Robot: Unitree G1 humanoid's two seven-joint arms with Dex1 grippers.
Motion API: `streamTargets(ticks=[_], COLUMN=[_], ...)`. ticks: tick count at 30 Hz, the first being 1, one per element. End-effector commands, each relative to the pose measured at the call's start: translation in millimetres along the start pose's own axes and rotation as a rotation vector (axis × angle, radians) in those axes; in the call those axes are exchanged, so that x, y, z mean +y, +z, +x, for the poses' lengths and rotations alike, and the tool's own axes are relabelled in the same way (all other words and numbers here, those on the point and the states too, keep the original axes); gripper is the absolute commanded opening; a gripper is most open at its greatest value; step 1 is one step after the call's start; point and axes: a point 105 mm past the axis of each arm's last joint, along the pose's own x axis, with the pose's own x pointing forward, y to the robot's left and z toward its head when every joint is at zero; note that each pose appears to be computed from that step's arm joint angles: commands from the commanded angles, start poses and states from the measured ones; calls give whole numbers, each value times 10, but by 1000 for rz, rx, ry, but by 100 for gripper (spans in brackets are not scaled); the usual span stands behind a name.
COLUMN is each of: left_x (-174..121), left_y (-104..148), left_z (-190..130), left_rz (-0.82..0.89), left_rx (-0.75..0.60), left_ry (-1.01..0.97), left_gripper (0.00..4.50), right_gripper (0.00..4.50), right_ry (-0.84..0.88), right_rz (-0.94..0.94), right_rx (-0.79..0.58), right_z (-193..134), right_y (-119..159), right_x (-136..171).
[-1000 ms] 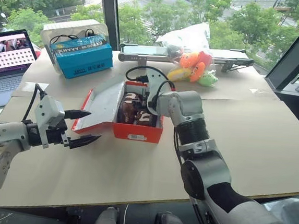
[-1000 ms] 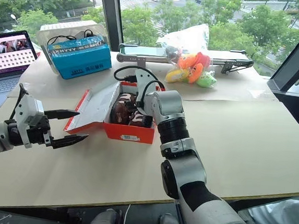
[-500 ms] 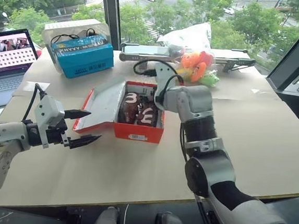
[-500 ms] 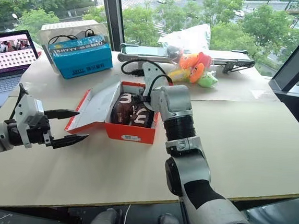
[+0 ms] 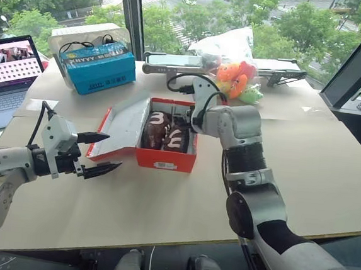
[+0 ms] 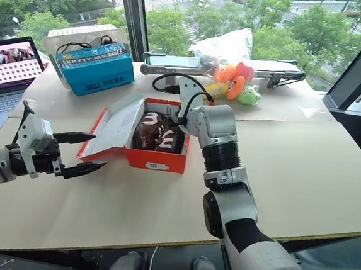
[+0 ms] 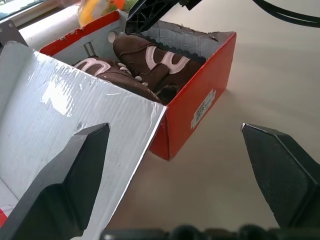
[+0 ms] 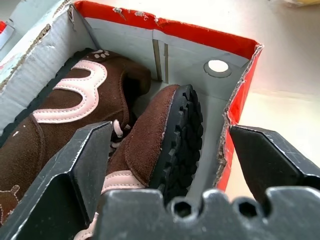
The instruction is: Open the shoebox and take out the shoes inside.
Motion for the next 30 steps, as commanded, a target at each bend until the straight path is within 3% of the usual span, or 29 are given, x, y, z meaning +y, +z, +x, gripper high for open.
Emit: streamTargets(ticks=[1,6,14,20,23,30], left_x=[28,23,19,16,13,16], left_y=[119,118,128,137,144,157], left_z=[-24,-19,4,13,14,17], left_rz=[41,38,40,41,40,42], left_rx=[-30,-30,-36,-41,-44,-49], left_ry=[9,9,8,9,11,15], left_gripper=[450,450,450,450,450,450], right_gripper=[446,446,446,446,381,140], right_ry=[21,29,36,63,68,65], right_rz=[-10,-13,21,29,29,33], right_rx=[-62,-27,102,104,100,104], right_z=[-102,-51,181,213,216,224], right_y=[186,54,-444,-446,-433,-441], right_x=[82,122,90,162,178,157])
